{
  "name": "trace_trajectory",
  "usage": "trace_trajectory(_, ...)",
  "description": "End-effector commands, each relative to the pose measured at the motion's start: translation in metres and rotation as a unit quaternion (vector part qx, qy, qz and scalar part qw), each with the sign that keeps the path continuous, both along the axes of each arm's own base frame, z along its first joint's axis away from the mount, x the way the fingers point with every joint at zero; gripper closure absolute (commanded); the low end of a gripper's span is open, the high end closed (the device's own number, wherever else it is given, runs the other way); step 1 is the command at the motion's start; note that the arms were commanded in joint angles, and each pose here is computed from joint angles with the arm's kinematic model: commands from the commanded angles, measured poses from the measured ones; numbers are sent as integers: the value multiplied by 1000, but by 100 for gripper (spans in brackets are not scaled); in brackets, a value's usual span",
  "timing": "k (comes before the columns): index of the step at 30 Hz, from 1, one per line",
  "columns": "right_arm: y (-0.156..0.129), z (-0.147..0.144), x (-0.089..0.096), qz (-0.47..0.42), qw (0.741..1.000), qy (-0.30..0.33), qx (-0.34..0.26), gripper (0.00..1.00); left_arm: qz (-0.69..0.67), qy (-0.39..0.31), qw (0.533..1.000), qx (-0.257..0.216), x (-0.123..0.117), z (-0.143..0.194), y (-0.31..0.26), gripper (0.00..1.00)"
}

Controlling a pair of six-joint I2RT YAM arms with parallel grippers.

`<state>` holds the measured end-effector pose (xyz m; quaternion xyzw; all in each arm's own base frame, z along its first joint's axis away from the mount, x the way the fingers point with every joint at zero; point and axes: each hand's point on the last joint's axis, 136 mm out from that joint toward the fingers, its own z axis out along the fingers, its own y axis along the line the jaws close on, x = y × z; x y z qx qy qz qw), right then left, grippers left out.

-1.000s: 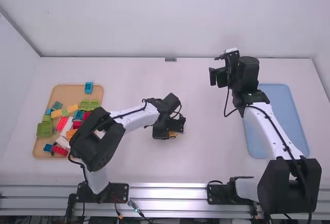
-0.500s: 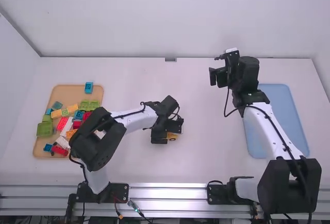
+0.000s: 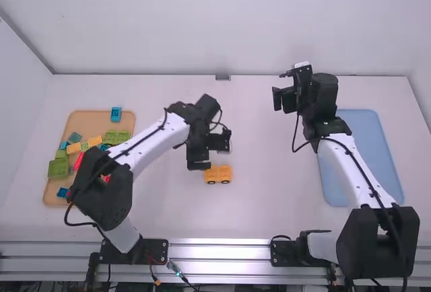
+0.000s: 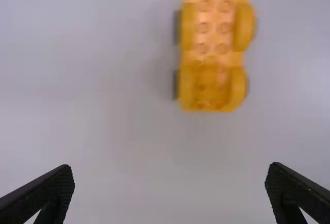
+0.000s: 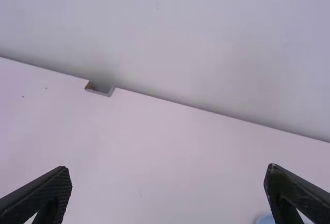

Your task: Assemble lego blocks to make yellow taxi

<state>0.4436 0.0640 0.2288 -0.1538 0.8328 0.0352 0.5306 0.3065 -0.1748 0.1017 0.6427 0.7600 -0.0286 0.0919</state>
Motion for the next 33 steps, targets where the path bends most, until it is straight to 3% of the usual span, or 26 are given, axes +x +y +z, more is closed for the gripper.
trace_trajectory(1, 2, 29, 2, 2, 999, -32, 5, 1, 104, -5, 994, -20, 21, 18, 32, 1)
trace_trajectory(5, 3, 29, 2, 3, 999, -32, 6, 1, 254, -7, 966, -43, 48, 29, 85, 1)
trace_trajectory(9, 1, 29, 2, 1, 999, -32, 5, 1, 439, -18, 895, -83, 74, 36, 152, 1)
trace_trajectory(12, 1, 29, 2, 1, 999, -32, 6, 1, 625, -44, 770, -122, 90, 40, 232, 1)
trace_trajectory(13, 1, 29, 2, 1, 999, -32, 5, 1, 635, -45, 761, -124, 90, 40, 237, 1)
trace_trajectory(14, 1, 29, 2, 1, 999, -32, 5, 1, 710, -47, 688, -145, 89, 40, 267, 1)
trace_trajectory(16, -1, 29, 3, -1, 999, -32, 6, 1, 784, -42, 598, -160, 80, 39, 303, 1)
trace_trajectory(19, -1, 29, 2, 0, 999, -32, 5, 1, 829, -30, 536, -158, 59, 36, 337, 1)
trace_trajectory(24, 3, 30, 2, 4, 999, -34, 5, 1, 849, -30, 507, -144, 34, 34, 373, 1)
trace_trajectory(29, 6, 36, 5, 6, 999, -49, 7, 1, 820, -21, 560, -114, 28, 31, 392, 1)
trace_trajectory(33, 10, 39, 5, 11, 998, -56, 9, 1, 789, 3, 609, -75, 36, 26, 403, 1)
